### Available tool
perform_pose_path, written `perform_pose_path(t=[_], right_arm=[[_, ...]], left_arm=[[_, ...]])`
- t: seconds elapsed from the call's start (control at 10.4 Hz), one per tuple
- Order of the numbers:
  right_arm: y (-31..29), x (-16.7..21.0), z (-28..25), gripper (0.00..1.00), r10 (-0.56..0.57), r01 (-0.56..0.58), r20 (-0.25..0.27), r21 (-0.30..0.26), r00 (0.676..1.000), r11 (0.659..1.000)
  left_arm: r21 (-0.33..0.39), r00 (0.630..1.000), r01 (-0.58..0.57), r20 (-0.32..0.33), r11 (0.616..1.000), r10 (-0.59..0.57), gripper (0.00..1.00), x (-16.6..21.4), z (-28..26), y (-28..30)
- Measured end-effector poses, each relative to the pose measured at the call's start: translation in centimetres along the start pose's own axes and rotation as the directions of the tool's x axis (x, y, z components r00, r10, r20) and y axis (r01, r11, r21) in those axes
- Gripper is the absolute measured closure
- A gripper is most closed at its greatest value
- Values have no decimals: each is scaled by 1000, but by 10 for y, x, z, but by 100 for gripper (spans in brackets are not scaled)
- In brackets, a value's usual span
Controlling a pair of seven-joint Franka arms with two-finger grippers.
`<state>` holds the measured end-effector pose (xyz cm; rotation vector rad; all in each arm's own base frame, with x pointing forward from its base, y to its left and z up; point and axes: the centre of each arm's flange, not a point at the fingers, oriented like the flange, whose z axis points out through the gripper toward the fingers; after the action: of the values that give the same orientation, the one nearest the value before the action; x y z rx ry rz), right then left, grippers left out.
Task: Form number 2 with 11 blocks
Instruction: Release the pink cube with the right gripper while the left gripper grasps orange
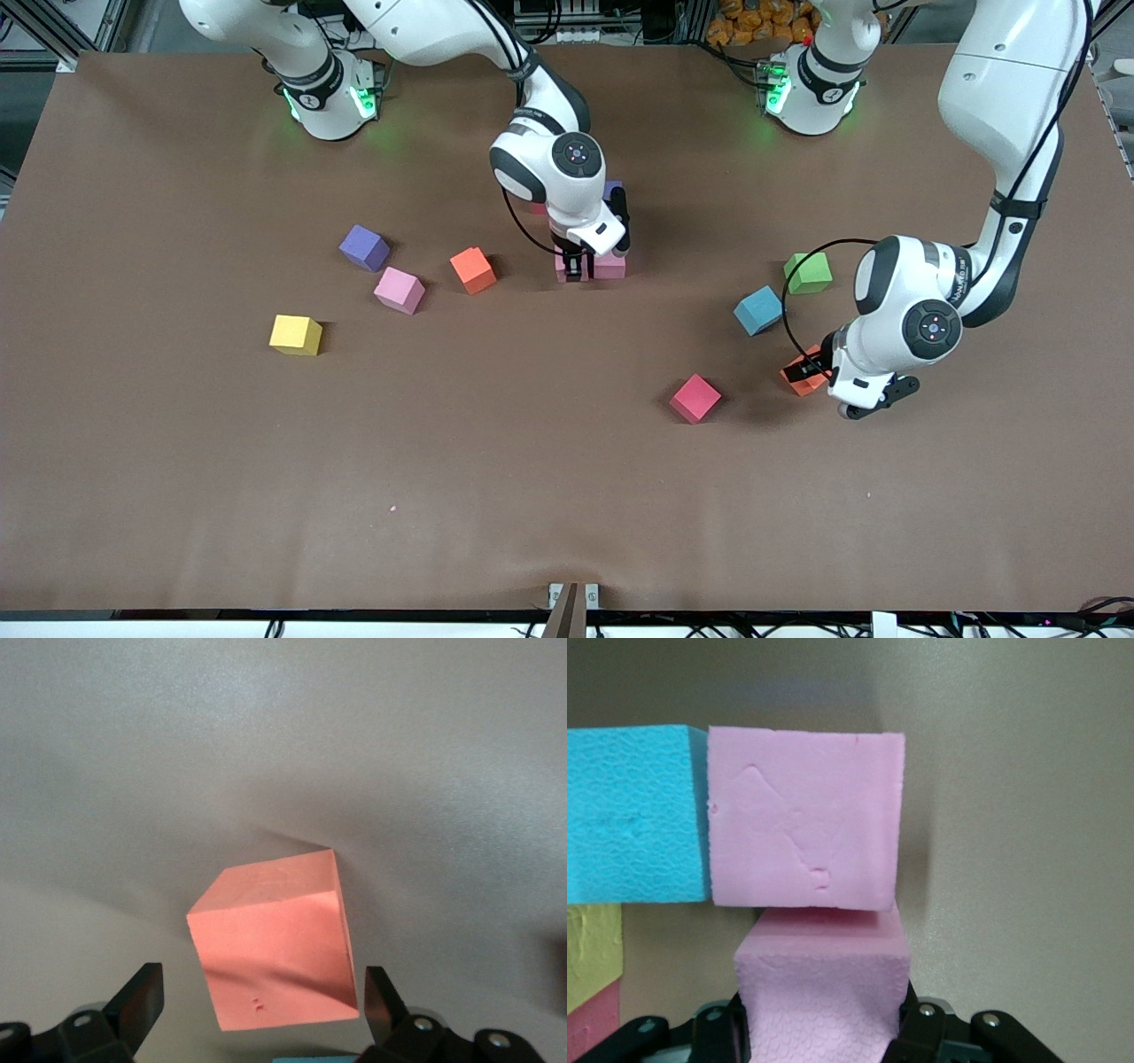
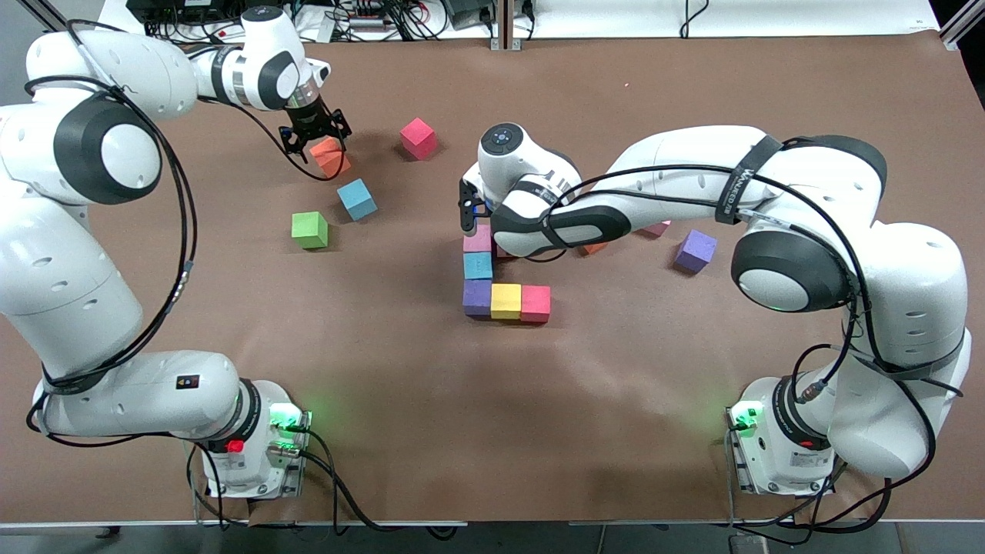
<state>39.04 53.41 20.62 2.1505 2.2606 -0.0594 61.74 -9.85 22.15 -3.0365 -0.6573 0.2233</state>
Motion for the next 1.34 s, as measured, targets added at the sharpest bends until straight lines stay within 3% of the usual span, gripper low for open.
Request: perform_pose_path(t=[0.77, 0.86, 1.05, 1.34], right_arm=[[-5, 7, 0, 42, 35, -35, -3, -2, 999, 999], [-5, 7, 0, 42, 37, -37, -3, -2, 999, 999], [-5, 7, 0, 42, 37, -37, -3, -2, 999, 999], [-5, 7, 1, 42, 38, -38, -2, -1, 999, 999]], left_arm=[[-7, 1000, 8, -1, 1000, -8, 3, 2, 8, -4], [-8, 1000, 6, 1, 1000, -6, 9, 2, 11, -3], [-13, 1000, 4, 0, 1000, -4, 35, 3, 14, 0], [-16, 1000, 5, -4, 1000, -5, 40, 5, 12, 1]])
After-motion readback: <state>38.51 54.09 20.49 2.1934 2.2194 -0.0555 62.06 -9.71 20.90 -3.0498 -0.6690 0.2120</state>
